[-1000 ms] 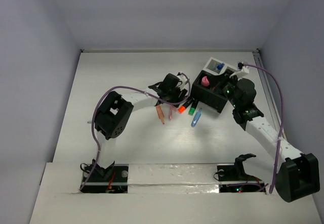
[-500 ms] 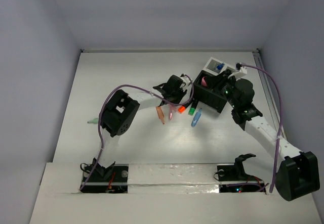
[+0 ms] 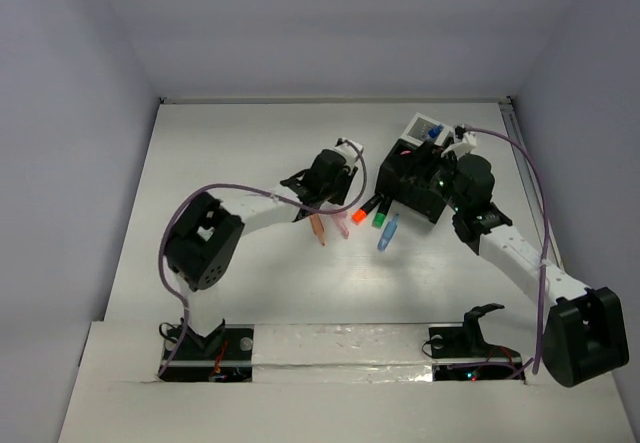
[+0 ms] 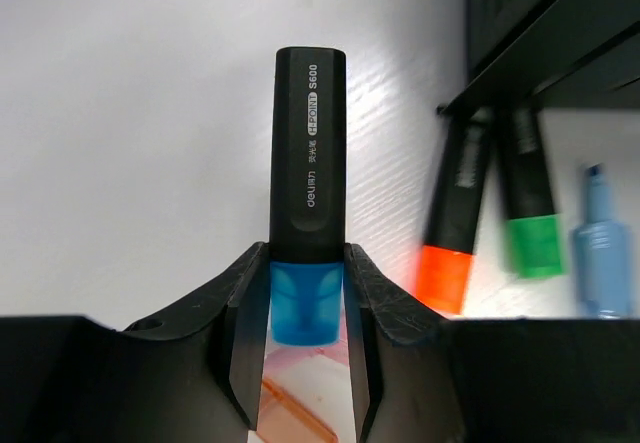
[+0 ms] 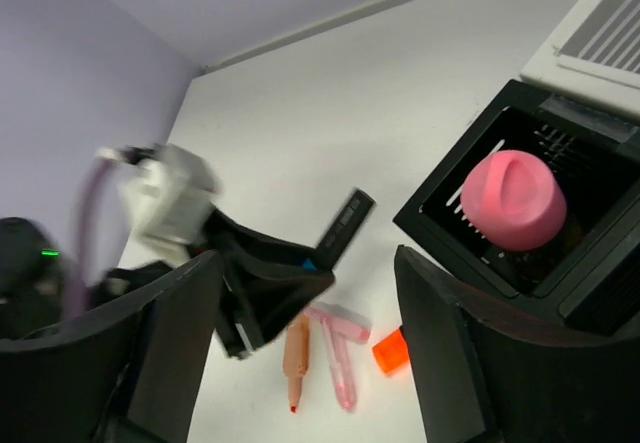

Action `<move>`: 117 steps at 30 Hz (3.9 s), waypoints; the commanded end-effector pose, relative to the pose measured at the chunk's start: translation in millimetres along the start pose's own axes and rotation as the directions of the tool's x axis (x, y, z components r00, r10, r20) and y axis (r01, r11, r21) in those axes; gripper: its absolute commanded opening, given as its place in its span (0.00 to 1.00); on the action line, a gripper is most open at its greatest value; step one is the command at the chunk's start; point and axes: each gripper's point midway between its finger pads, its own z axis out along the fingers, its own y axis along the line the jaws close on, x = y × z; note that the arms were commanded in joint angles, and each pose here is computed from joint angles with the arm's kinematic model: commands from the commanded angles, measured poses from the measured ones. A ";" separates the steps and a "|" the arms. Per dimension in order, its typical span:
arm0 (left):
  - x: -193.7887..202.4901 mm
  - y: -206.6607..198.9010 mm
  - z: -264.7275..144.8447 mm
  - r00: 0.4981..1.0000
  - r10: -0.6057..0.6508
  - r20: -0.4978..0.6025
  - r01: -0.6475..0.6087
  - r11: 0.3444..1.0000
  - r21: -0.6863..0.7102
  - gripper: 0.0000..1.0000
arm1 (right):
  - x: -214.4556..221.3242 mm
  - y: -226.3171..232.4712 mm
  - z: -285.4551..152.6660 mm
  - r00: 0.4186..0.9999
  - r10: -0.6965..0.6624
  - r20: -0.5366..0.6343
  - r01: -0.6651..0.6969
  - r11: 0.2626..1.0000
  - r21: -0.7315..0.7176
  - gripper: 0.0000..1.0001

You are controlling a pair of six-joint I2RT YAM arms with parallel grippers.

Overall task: Sort the stationery into containers
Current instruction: Pick up the pen from the center of the board, then place the pen in the storage box, then pick up the pen from the center of the board.

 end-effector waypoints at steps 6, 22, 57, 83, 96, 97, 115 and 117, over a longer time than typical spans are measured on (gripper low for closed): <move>-92.6 -30.0 -89.6 0.908 -0.219 0.356 0.129 0.957 0.261 0.00 | -17.0 61.5 -3.2 1.000 -0.006 0.000 0.006 0.974 -0.227 0.84; -102.7 -57.3 -155.4 0.835 -0.300 0.462 0.051 0.877 0.478 0.00 | 22.6 93.3 34.7 0.993 -0.025 -0.114 -0.007 0.963 -0.269 0.81; -51.2 -57.8 -150.4 0.840 -0.350 0.415 0.100 0.851 0.515 0.94 | -187.3 -110.6 8.8 0.840 -0.465 0.280 0.169 0.714 0.679 0.00; -26.1 -78.4 -65.1 0.951 -0.172 0.259 0.087 0.947 0.308 0.89 | -143.8 -192.7 22.6 0.910 -0.380 0.163 0.121 0.620 0.775 0.74; -12.7 -119.8 -15.0 0.990 -0.051 0.133 0.015 0.965 0.263 0.42 | -130.9 -121.1 -8.0 0.923 -0.249 0.294 0.050 0.833 0.551 0.34; -11.4 -119.5 -11.4 0.991 -0.050 0.126 0.017 0.967 0.256 0.42 | -132.0 -116.0 -12.8 0.920 -0.244 0.306 0.045 0.842 0.538 0.33; 22.8 -119.3 39.8 1.000 0.030 -0.006 -0.029 0.986 0.163 0.39 | -104.4 -96.5 -16.5 0.944 -0.164 0.285 0.036 0.914 0.404 0.36; 27.2 -115.2 43.2 0.999 0.036 -0.012 -0.034 0.990 0.140 0.27 | -99.9 -91.8 -15.9 0.949 -0.154 0.277 0.037 0.921 0.387 0.41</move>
